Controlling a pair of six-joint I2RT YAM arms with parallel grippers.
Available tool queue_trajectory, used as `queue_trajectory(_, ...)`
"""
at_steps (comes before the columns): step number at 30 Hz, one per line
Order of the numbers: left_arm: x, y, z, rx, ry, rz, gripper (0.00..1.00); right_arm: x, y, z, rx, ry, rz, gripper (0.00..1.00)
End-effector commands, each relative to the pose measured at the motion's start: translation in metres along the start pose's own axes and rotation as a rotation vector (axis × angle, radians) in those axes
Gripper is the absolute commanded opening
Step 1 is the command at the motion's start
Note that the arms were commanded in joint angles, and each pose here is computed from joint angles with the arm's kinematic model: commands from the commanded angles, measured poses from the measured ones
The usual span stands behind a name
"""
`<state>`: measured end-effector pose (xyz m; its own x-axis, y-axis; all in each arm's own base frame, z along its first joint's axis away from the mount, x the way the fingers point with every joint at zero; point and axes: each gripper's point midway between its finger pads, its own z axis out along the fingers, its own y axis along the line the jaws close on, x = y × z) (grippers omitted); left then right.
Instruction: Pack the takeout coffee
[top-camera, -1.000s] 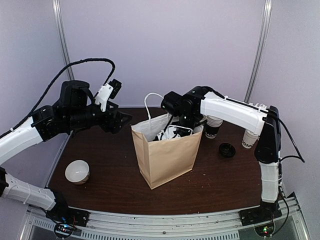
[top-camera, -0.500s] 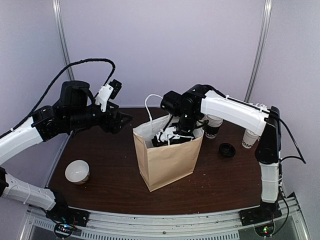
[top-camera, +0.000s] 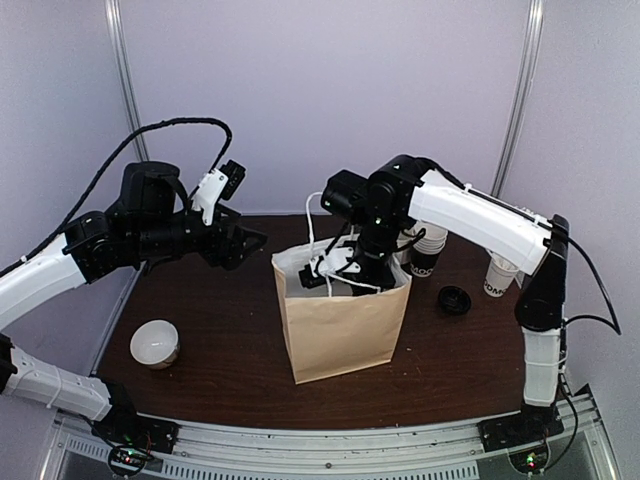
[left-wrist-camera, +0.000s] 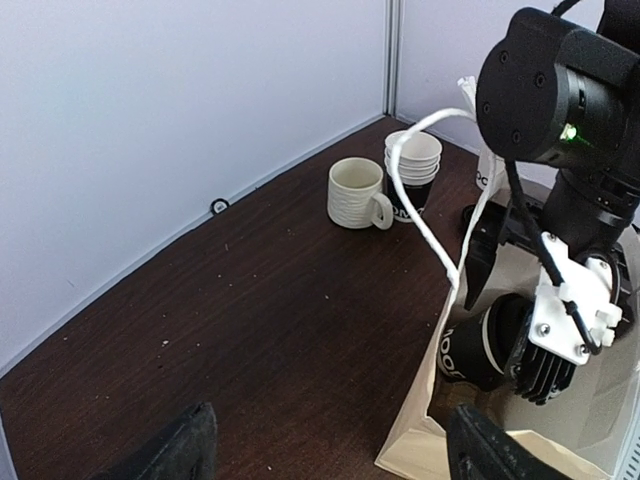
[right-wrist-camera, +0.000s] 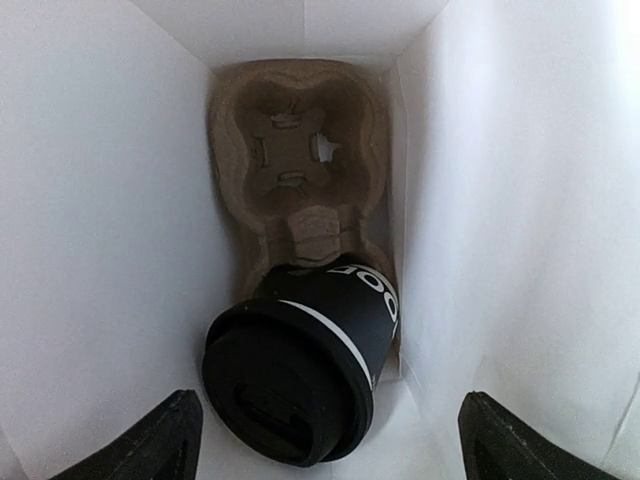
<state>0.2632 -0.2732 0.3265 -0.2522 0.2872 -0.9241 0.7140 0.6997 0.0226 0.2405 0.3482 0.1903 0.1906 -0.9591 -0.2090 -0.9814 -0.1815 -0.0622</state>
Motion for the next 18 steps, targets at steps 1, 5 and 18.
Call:
queue_trajectory(1,-0.001,-0.011,0.002,0.074,0.003,-0.012,0.83,-0.008,0.006,-0.039,0.051,-0.07,0.008,0.93)
queue_trajectory(5,0.001,-0.018,0.006,0.111,0.025,-0.016,0.82,-0.013,0.005,-0.055,0.085,-0.11,0.01,0.93)
queue_trajectory(18,-0.009,-0.009,-0.005,0.062,0.023,0.017,0.82,-0.022,0.01,-0.107,0.171,-0.216,-0.022,0.92)
